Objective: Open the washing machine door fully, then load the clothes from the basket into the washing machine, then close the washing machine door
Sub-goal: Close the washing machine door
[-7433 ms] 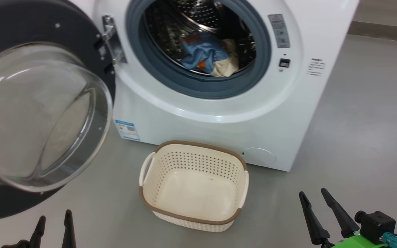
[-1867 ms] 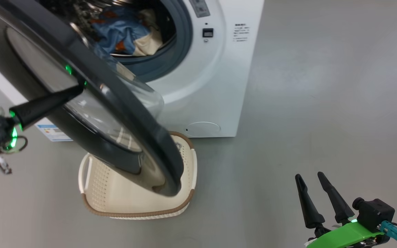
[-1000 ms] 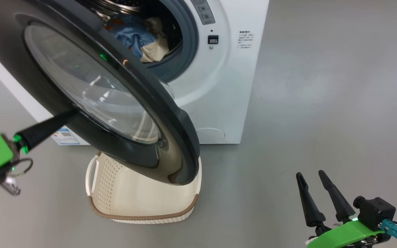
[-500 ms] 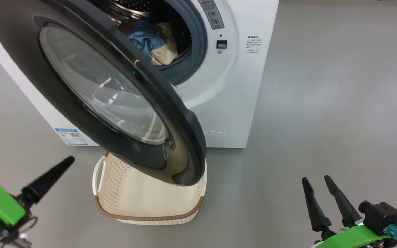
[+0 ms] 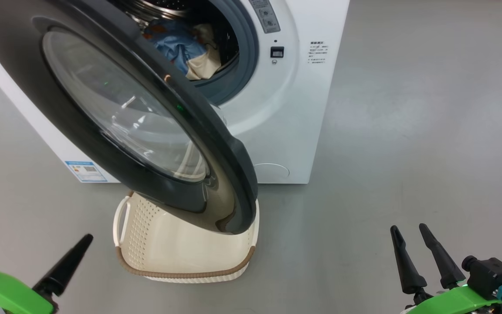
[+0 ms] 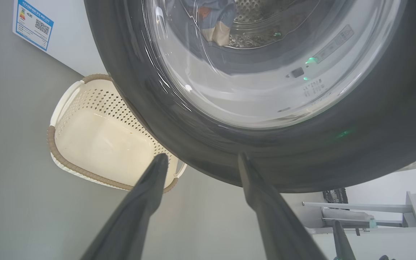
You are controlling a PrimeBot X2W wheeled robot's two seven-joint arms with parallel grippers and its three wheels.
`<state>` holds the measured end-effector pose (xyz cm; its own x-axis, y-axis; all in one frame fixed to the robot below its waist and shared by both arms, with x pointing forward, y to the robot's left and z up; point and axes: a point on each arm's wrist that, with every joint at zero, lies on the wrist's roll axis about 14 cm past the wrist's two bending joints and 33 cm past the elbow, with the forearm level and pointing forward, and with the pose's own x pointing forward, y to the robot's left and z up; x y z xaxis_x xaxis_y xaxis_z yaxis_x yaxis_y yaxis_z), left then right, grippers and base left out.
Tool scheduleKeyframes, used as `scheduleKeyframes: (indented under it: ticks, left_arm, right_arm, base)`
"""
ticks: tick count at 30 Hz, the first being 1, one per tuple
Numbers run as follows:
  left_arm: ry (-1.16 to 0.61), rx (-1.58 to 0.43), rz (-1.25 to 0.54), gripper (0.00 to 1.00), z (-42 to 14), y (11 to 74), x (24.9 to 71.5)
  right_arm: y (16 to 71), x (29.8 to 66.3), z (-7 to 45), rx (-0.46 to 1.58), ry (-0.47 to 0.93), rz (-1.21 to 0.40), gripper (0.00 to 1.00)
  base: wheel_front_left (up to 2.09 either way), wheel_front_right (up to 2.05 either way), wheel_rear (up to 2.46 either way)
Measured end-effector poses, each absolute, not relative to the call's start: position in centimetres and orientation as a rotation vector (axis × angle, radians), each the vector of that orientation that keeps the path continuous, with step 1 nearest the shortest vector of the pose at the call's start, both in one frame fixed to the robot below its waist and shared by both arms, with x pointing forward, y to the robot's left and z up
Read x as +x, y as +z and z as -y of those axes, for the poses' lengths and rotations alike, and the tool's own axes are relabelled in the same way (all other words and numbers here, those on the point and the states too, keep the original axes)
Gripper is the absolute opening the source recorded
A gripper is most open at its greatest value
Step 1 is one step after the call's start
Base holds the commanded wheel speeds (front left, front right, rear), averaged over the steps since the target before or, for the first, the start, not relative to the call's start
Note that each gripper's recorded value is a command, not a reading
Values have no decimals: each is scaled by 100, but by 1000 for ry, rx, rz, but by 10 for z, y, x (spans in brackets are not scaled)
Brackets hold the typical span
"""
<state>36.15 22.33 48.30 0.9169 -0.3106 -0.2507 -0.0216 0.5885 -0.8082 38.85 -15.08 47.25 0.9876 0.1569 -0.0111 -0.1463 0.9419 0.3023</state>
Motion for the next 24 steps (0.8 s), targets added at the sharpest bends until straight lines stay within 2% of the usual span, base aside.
scheduleKeyframes:
  ticks: [9,24]
  left_arm:
    - [-150,-857,-358,100,-209,466,360]
    - [-122,-596,-284,100,-206,433,355]
  right_arm:
    - [474,384,167,295,113,-26,100]
    - [480,374,191,281,49,-3,100]
  base:
    - [0,0,0]
    - [0,0,0]
